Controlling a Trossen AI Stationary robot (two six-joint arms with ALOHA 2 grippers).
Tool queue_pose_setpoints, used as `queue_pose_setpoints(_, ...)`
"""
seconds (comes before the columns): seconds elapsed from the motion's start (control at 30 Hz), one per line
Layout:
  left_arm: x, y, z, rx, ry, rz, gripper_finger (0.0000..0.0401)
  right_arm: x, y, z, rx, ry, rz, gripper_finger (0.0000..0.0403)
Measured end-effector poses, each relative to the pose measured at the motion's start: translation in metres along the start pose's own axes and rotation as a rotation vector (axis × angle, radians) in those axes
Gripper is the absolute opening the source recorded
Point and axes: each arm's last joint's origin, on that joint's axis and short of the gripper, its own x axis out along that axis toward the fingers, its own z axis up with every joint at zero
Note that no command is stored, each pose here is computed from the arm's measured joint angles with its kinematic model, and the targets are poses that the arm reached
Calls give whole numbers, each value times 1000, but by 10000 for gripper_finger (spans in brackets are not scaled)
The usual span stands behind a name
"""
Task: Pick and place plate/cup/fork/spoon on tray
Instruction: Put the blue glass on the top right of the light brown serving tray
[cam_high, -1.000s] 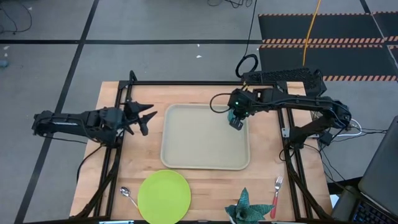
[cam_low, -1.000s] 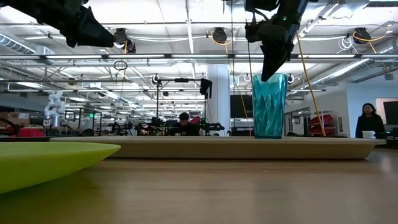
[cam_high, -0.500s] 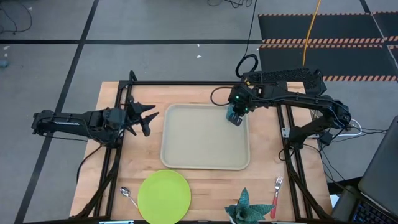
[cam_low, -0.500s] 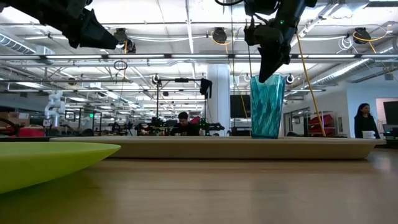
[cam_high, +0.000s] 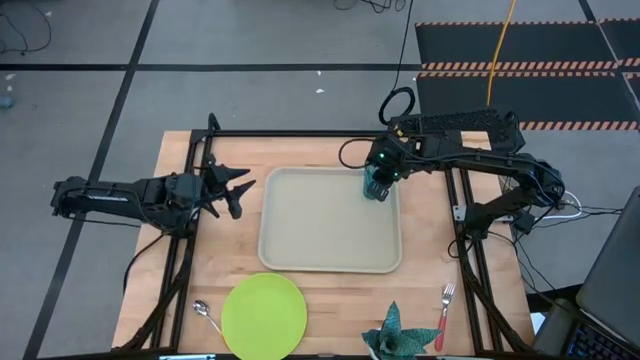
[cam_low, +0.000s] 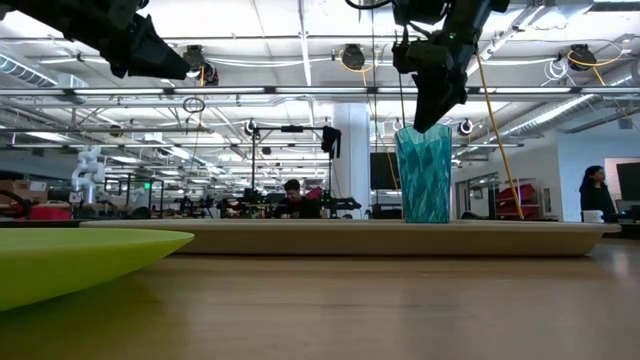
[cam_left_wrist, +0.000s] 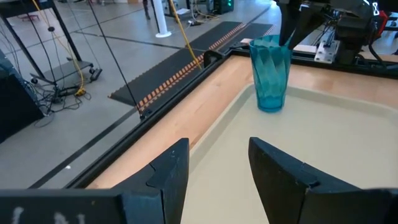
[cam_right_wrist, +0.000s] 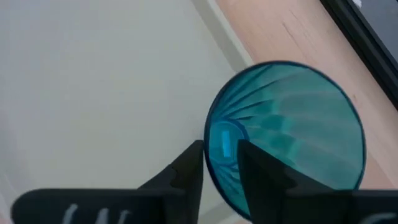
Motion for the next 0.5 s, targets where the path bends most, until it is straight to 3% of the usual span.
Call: queue_pose_setpoints(0.5, 0, 0, 0, 2, 4, 1, 170, 0, 6, 0, 4, -5, 68, 137)
